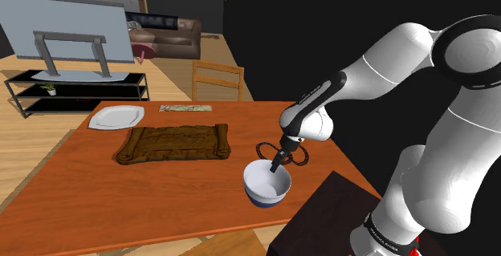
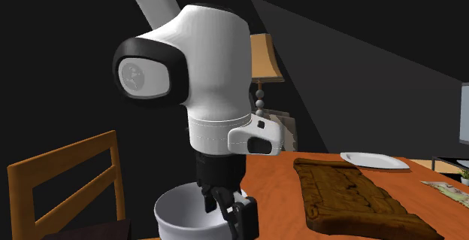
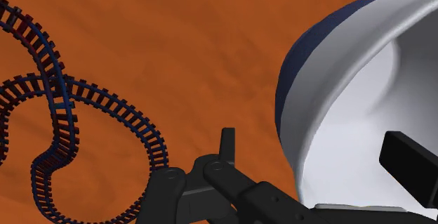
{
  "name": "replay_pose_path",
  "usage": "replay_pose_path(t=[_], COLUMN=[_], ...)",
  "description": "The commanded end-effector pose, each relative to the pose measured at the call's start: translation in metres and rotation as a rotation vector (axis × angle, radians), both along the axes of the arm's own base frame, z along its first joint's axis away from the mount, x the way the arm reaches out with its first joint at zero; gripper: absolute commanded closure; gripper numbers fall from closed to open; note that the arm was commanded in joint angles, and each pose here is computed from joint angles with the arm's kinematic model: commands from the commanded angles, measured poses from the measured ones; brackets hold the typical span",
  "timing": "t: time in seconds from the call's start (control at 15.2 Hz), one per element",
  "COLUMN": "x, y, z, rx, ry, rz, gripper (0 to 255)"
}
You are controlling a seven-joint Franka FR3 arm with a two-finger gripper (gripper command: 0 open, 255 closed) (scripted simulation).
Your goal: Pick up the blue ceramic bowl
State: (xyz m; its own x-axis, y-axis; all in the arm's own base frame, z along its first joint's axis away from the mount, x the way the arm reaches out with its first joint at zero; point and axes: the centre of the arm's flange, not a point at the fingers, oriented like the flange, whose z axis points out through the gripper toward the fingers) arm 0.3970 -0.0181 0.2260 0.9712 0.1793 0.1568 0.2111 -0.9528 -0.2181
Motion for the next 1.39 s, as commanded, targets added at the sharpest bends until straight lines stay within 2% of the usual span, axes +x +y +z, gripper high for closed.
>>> replay_pose_path(t=[0.0, 0.2, 0.26, 0.86, 1.32], x=[-0.001, -0.001, -0.001, -0.001, -0.001], y=[0.001, 0.001, 0.001, 0.001, 0.001], z=[-0.011, -0.019, -0.019, -0.019, 0.018], rx=[0.0, 0.0, 0.0, 0.0, 0.0], ry=[0.0, 0.0, 0.0, 0.0, 0.0], rz=[0.0, 0.0, 0.0, 0.0, 0.0], gripper=[0, 0, 255, 255, 255])
